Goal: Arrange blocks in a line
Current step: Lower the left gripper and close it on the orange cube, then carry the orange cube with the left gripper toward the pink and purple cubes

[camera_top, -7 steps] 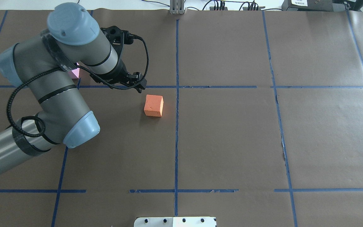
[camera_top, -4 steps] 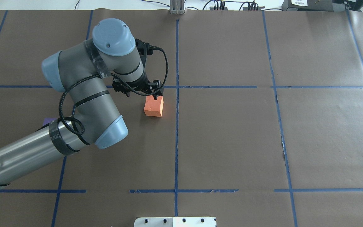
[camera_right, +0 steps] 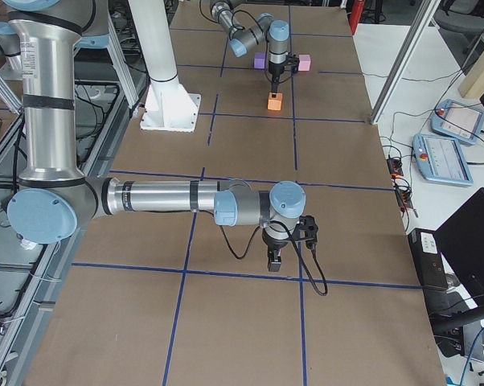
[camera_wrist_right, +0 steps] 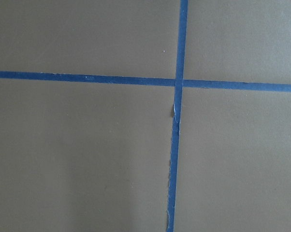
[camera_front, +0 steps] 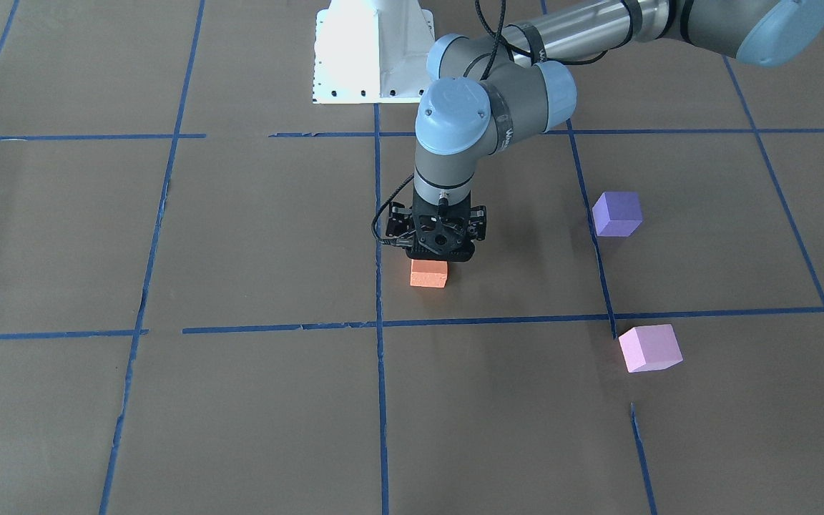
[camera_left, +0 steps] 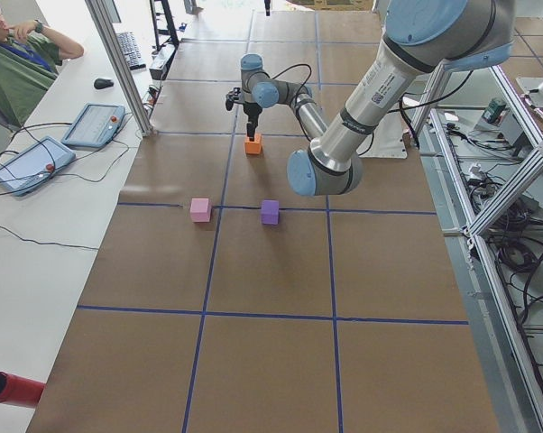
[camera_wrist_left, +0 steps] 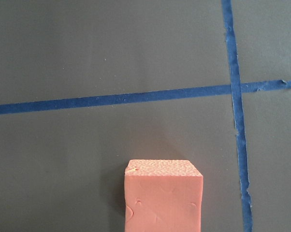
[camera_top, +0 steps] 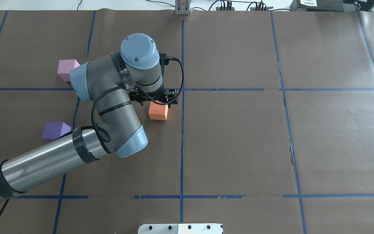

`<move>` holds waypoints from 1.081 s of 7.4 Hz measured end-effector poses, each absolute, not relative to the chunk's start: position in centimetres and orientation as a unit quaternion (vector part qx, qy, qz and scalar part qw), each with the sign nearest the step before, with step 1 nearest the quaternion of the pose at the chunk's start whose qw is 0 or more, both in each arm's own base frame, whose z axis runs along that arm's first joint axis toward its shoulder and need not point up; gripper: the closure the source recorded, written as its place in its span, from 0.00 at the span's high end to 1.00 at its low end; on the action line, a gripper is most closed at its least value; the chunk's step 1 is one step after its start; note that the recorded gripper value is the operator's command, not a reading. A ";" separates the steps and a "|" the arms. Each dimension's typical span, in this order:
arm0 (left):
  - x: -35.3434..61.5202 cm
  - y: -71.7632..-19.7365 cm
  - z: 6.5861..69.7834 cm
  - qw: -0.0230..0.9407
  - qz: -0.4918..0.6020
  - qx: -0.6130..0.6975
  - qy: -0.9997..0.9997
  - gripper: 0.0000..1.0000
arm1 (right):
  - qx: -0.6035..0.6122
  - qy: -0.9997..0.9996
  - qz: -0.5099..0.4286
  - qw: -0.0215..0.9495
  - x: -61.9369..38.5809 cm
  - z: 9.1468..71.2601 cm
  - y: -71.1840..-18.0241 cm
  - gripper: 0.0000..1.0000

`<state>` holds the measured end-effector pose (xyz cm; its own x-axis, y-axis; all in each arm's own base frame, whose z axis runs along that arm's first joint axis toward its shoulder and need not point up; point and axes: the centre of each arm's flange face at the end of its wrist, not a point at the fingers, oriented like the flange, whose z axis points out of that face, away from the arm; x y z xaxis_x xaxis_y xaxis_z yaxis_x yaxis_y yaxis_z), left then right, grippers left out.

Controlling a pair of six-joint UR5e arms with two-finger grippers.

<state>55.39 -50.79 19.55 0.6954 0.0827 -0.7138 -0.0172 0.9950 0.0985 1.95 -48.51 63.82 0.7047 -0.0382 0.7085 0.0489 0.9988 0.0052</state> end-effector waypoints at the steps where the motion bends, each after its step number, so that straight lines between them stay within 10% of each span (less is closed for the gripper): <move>1: 56.1 -50.9 20.0 0.919 0.023 0.045 0.390 1.00 | -0.007 -0.383 -0.024 0.923 2.0 63.8 -48.5 1.00; 4: 57.7 -50.8 21.6 0.921 0.021 0.046 0.386 1.00 | -0.007 -0.383 -0.023 0.923 2.0 63.8 -48.5 1.00; 8: 59.0 -50.2 22.7 0.921 0.027 0.053 0.386 0.07 | -0.007 -0.383 -0.023 0.923 2.0 63.9 -48.5 1.00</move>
